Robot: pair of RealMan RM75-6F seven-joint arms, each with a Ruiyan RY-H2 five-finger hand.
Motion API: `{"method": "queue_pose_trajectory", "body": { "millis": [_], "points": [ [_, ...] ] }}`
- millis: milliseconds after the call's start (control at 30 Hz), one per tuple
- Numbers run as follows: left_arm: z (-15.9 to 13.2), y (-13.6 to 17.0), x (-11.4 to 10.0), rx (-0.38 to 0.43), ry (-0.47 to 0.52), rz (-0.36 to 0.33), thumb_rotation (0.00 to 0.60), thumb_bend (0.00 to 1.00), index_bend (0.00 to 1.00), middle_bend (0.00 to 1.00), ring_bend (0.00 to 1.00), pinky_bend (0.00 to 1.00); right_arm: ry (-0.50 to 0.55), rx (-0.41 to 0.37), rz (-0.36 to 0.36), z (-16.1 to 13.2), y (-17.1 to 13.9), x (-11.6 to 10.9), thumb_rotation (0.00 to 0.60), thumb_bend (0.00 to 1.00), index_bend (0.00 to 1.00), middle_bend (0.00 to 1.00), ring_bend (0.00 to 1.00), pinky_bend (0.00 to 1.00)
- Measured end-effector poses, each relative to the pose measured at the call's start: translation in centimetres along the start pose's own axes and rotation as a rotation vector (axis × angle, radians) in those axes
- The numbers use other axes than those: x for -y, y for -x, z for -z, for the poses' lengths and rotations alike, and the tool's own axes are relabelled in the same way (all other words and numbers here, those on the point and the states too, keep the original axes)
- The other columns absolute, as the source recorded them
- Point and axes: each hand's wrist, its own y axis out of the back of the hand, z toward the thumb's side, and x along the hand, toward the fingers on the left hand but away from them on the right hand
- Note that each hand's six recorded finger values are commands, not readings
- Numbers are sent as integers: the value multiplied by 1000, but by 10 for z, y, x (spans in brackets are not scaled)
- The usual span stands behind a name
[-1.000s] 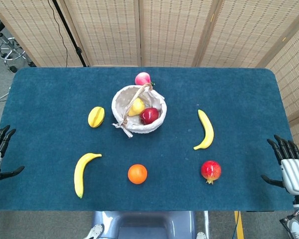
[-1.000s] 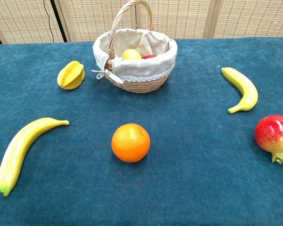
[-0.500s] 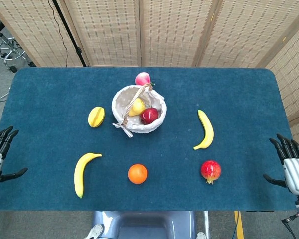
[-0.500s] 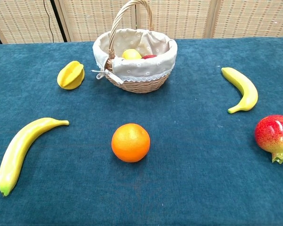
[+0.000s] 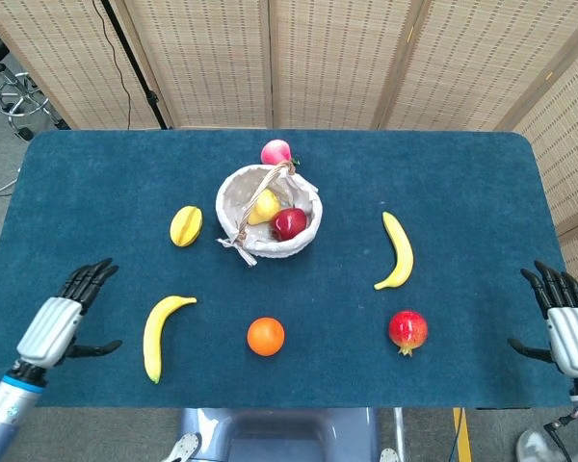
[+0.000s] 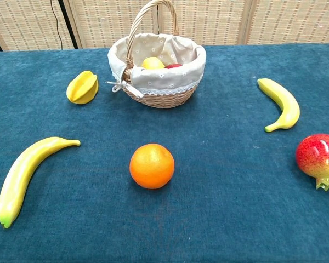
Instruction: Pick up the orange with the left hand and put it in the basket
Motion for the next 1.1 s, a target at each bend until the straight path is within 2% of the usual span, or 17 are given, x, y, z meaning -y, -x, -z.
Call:
{"method": "queue_pose_trajectory", "body": {
  "millis": [367,567,667,867,1100],
  "points": [
    [-48,-43,70,76,133,214,600,0,0,0,0,0,0,15,-4,6,-3,1,600,0,77,0,0,0],
    [-77,-75,112,125,156,320,600,0,0,0,0,0,3,17,-7,8,-4,3,600,0,77,0,0,0],
    [-88,-91,123,150,137,336,600,0,0,0,0,3,3,20,-9,9,-5,3,600,0,77,0,0,0],
    [-110,-116,131,199,93,324,600,0,0,0,0,20,4,27,-9,13,-6,4,600,0,77,0,0,0],
    [-131,-131,144,225,110,351,600,0,0,0,0,52,3,35,-8,17,-7,3,600,0,77,0,0,0]
  ]
}}
